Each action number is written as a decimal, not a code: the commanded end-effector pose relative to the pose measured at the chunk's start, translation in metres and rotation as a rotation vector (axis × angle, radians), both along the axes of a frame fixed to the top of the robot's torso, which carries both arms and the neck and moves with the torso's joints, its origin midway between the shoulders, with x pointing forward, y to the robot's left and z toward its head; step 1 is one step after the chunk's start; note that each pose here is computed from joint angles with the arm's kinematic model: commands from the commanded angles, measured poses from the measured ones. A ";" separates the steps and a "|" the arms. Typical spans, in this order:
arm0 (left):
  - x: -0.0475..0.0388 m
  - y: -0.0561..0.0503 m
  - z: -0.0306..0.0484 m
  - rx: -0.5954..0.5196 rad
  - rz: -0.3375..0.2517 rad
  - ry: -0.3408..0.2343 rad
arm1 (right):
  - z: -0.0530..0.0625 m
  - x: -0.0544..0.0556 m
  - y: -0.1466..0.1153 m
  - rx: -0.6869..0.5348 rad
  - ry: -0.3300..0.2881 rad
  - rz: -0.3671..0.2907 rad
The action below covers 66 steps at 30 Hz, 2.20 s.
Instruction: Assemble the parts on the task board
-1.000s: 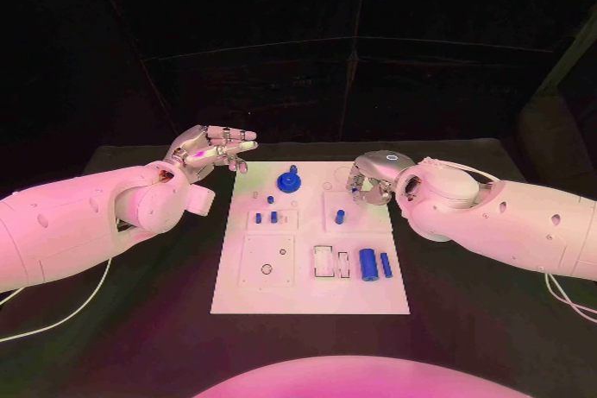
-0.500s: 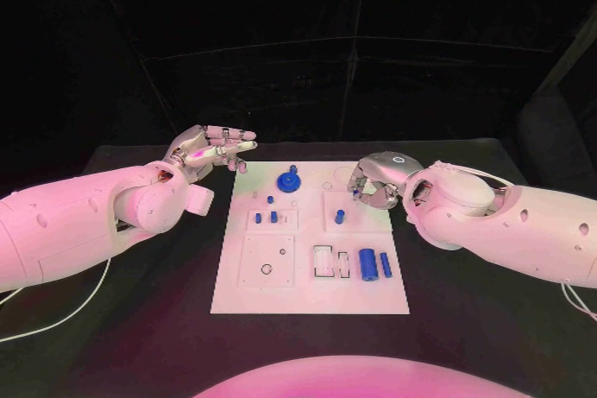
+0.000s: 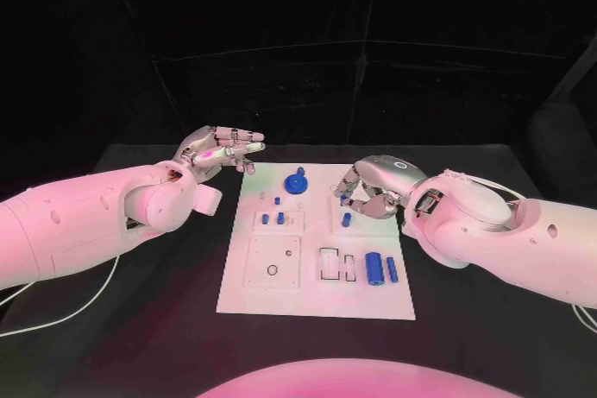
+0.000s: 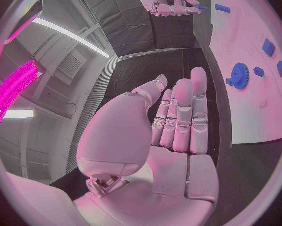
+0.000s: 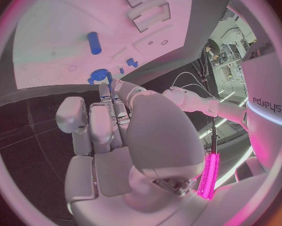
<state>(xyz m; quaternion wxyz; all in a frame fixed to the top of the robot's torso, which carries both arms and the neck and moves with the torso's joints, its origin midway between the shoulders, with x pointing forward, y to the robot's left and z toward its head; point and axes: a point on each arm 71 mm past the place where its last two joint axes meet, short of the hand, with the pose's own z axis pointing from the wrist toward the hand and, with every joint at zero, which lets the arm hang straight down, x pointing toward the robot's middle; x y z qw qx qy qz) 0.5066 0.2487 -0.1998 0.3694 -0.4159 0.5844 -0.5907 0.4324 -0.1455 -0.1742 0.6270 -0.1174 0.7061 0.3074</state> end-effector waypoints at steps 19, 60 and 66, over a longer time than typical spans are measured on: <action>-0.0002 -0.009 0.0022 -0.012 -0.018 -0.012 | -0.035 -0.016 0.060 0.157 0.059 0.161; 0.0012 -0.018 0.0018 -0.018 -0.038 -0.009 | -0.082 -0.022 0.085 0.103 0.178 0.186; 0.0014 -0.018 0.0016 -0.016 -0.038 -0.007 | -0.082 -0.022 0.085 0.103 0.184 0.185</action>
